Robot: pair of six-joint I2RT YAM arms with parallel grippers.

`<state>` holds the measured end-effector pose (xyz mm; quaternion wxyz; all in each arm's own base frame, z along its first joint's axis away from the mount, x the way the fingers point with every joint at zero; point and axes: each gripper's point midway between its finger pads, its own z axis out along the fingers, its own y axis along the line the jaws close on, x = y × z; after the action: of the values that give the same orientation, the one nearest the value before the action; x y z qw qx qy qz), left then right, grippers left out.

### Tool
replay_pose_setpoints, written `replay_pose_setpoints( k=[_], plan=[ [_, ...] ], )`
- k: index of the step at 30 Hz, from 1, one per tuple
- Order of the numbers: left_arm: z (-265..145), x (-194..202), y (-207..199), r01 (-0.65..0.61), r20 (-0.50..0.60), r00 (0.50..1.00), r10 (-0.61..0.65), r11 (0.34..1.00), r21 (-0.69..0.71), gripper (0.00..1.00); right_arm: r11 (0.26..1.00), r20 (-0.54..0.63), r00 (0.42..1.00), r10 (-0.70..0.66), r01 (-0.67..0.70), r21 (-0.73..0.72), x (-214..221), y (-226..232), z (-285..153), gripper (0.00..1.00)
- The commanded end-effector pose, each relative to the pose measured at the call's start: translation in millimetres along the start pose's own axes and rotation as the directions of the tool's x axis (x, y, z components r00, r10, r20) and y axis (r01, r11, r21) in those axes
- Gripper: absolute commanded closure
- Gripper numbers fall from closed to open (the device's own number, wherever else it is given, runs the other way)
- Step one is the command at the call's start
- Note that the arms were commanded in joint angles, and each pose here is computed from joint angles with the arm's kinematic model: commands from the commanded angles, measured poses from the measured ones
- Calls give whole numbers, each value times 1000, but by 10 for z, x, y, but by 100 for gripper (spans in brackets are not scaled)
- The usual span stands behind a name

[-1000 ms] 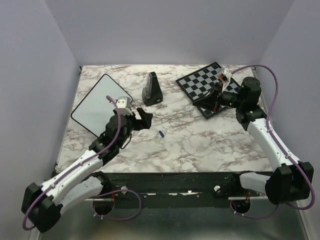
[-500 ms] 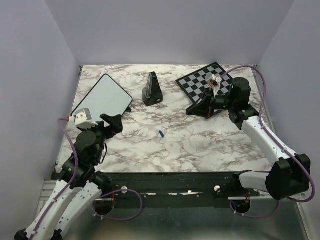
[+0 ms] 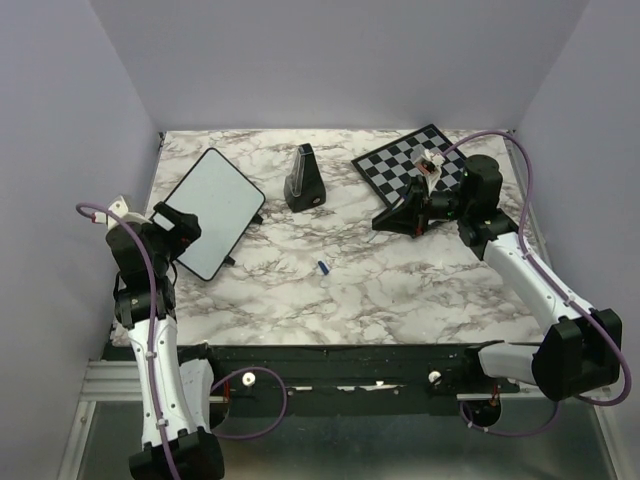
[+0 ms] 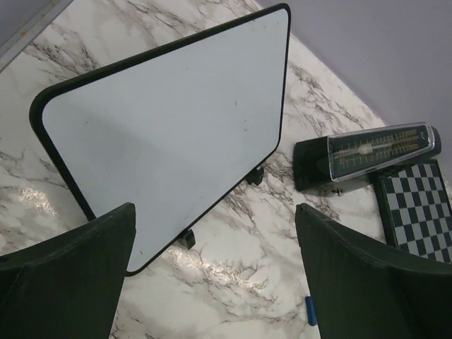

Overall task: Write a sentence on the whiteboard
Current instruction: Pick up the whiteboard from the whiteboard stand.

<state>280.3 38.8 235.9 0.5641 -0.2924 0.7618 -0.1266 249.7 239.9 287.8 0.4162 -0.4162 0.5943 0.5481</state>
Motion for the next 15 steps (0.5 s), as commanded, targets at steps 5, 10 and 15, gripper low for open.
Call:
replay_pose_setpoints(
  k=[5,10,15],
  plan=[
    [45,195,362,-2,-5,1000,2,999,-41,2,998,7,999,-43,44,-39,-74,114,-9,99],
    [64,293,749,21,1,1000,-21,979,-200,2,998,8,999,-35,36,-46,-75,119,-10,100],
    [151,306,985,27,-8,999,-31,955,-296,2,998,8,1000,-23,23,-60,-67,133,-3,99]
  ],
)
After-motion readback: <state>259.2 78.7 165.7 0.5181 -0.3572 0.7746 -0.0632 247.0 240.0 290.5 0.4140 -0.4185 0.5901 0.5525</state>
